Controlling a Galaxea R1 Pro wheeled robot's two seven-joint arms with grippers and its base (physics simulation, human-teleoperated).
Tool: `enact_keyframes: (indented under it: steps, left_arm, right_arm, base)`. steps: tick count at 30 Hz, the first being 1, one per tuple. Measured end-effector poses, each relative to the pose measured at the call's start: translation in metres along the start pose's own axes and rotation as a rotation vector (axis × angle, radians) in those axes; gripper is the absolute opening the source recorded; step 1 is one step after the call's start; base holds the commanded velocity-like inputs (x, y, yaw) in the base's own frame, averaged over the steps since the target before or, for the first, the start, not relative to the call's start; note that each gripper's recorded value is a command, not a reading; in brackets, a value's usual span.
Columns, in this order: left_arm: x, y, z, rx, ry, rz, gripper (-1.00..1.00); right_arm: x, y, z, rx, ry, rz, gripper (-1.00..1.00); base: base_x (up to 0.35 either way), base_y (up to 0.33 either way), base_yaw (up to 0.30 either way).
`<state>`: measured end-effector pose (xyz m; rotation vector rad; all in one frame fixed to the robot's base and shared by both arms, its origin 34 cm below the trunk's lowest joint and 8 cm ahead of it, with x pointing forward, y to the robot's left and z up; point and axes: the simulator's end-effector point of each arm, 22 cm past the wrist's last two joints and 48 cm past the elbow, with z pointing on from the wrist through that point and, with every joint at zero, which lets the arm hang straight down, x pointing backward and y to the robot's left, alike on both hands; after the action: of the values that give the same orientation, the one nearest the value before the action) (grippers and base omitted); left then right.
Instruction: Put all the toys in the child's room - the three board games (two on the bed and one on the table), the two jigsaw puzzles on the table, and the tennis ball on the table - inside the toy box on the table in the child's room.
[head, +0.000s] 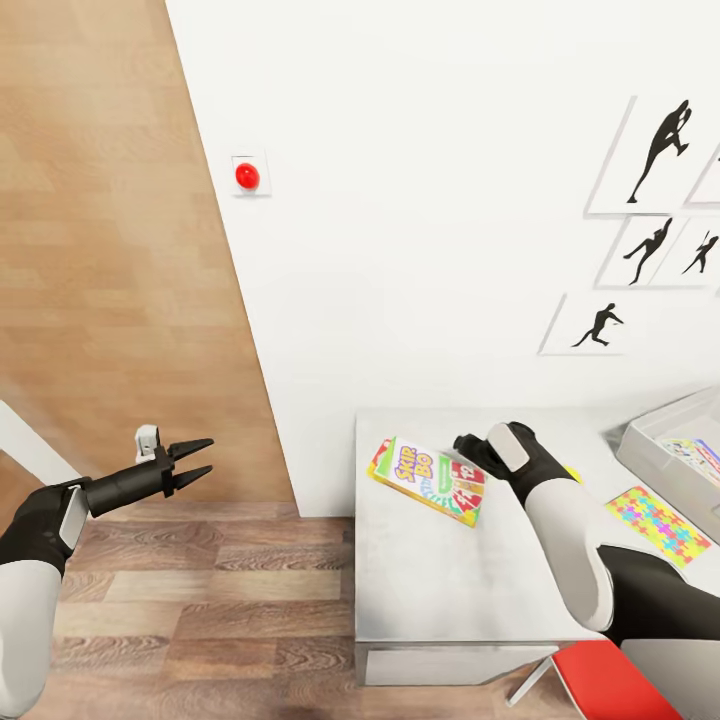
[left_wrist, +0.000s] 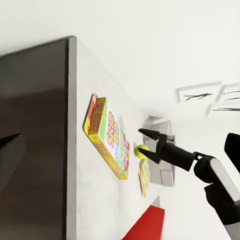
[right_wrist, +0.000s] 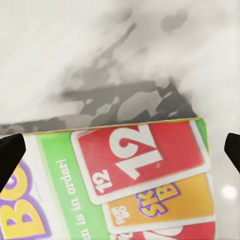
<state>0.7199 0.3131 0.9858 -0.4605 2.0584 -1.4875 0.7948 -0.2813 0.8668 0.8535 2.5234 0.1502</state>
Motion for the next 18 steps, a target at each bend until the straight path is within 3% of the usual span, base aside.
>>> enact_keyframes:
  steps: [6, 18]
  left_arm:
    - [0.000, 0.000, 0.000, 0.000, 0.000, 0.000, 1.00]
    - [0.000, 0.000, 0.000, 0.000, 0.000, 0.000, 1.00]
  right_arm:
    - [-0.009, -0.001, 0.000, 0.001, -0.040, 0.027, 1.00]
    - [-0.013, -0.003, 0.000, 0.003, -0.055, 0.036, 1.00]
  base:
    - [0.050, 0.076, 0.000]
    - [0.010, 0.011, 0.000]
